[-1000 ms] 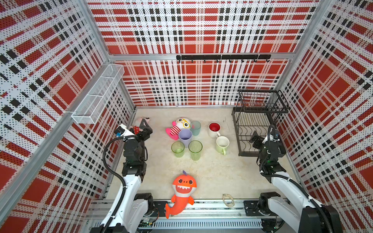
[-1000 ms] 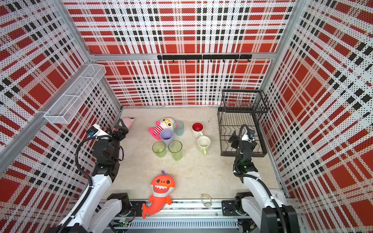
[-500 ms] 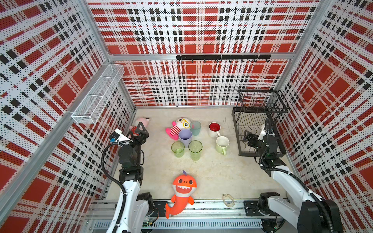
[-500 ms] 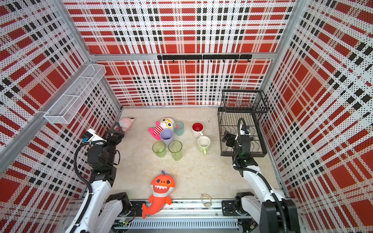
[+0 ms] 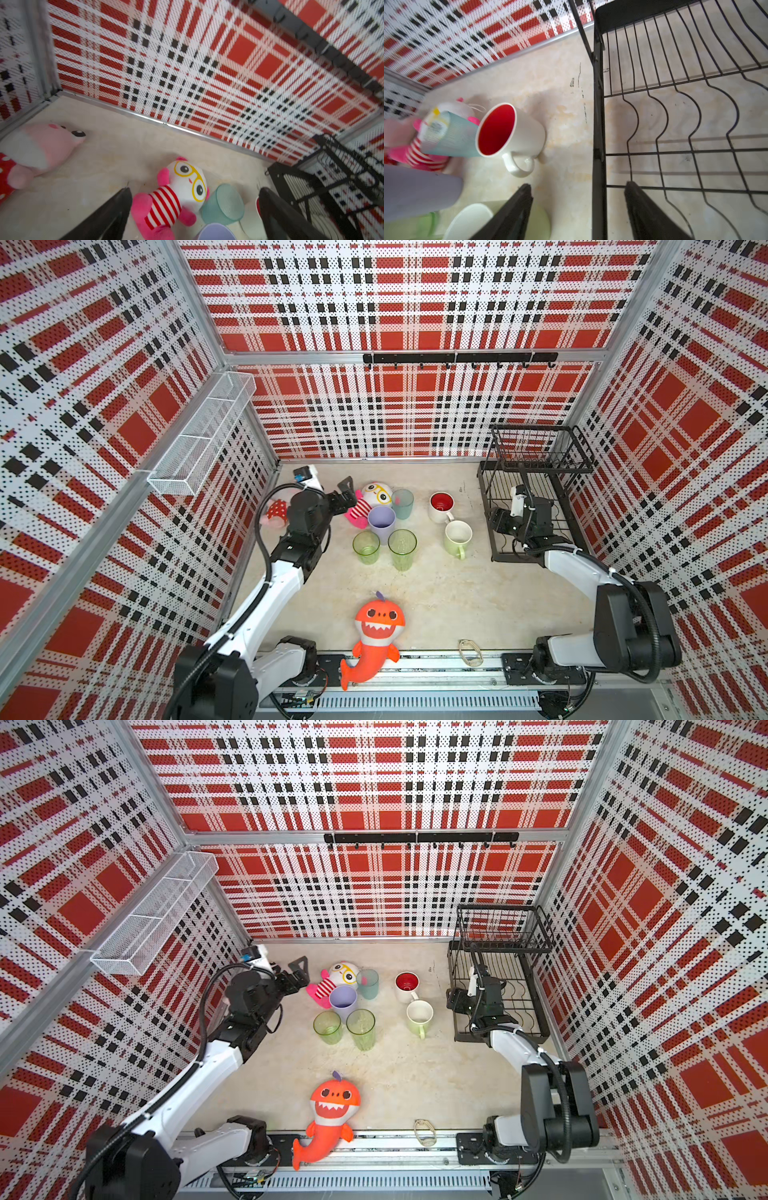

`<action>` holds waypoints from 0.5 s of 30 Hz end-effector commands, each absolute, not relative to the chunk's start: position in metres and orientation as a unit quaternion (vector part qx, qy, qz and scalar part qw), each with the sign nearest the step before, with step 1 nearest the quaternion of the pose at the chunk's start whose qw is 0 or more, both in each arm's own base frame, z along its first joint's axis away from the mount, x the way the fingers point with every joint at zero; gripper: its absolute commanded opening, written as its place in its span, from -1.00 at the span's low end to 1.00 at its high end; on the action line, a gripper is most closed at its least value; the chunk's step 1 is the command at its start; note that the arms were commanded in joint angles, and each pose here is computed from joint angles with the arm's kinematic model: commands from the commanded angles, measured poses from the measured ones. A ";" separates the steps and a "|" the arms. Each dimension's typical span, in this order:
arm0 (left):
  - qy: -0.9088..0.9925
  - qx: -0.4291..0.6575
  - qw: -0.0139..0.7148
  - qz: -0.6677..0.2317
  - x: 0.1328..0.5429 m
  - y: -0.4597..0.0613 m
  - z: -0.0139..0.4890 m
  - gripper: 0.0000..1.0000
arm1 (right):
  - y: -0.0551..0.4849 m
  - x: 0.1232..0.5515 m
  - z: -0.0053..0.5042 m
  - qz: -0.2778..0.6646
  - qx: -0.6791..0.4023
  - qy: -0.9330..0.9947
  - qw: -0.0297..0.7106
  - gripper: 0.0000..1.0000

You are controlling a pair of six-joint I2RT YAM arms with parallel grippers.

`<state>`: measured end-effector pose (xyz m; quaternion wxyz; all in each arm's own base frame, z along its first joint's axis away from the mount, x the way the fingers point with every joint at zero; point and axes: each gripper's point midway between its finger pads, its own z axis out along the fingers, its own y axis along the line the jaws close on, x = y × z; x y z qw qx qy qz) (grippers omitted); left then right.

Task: Load cups into a dish rack
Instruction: Move the dish rack to the top-right of the table.

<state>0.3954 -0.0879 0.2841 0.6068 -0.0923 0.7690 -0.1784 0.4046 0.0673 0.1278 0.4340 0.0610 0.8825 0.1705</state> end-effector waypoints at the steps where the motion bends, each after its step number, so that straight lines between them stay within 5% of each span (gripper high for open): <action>1: 0.812 -0.036 0.566 -0.142 0.396 -0.108 0.259 0.97 | 0.070 0.406 0.109 0.123 0.031 0.910 0.394 0.26; 15: 0.816 -0.024 0.566 -0.117 0.387 -0.104 0.249 0.97 | 0.064 0.383 0.070 0.033 0.005 0.959 0.280 -0.21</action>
